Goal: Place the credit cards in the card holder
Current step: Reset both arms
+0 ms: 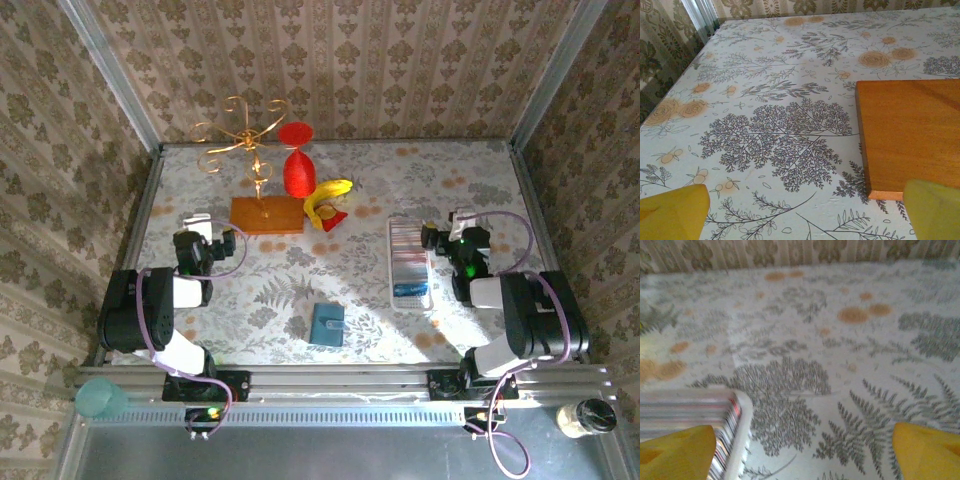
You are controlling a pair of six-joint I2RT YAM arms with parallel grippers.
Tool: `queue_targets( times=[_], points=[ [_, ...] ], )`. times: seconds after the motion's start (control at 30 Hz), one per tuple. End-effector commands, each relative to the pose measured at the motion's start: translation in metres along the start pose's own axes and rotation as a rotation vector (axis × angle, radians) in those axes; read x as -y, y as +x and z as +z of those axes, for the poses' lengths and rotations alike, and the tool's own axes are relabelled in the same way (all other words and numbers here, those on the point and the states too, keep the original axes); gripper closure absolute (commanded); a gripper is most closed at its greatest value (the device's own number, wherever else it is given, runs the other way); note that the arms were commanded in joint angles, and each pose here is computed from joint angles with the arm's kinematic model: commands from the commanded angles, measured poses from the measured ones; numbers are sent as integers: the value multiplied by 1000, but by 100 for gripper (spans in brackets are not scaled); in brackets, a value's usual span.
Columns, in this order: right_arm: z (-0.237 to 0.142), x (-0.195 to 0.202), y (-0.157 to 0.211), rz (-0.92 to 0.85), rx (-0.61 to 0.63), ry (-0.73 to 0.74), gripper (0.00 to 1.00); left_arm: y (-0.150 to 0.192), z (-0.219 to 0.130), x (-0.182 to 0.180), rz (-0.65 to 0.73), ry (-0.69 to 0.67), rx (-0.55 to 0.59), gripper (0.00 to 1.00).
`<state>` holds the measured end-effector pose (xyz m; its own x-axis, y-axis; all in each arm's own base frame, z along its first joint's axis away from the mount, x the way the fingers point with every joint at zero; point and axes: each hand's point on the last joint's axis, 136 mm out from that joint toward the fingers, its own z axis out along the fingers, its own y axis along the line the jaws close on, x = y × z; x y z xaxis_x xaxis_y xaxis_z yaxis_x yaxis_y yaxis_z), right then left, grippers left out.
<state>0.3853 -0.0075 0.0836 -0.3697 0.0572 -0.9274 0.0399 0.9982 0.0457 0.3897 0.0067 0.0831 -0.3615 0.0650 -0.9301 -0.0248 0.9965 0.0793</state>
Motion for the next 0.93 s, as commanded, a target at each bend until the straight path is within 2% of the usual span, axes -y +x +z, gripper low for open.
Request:
queue_targets(
  times=[0.0, 0.1, 0.17, 0.9],
  points=[
    [5, 4, -18, 25, 47, 21, 7, -16, 3, 0, 18, -13, 46, 0],
    [6, 5, -19, 23, 45, 27, 6, -17, 3, 1, 31, -24, 46, 0],
    [6, 5, -18, 19, 37, 34, 0, -17, 4, 2, 37, -22, 44, 0],
    [8, -2, -18, -19, 26, 33, 0, -17, 4, 2, 37, -20, 44, 0]
  ],
)
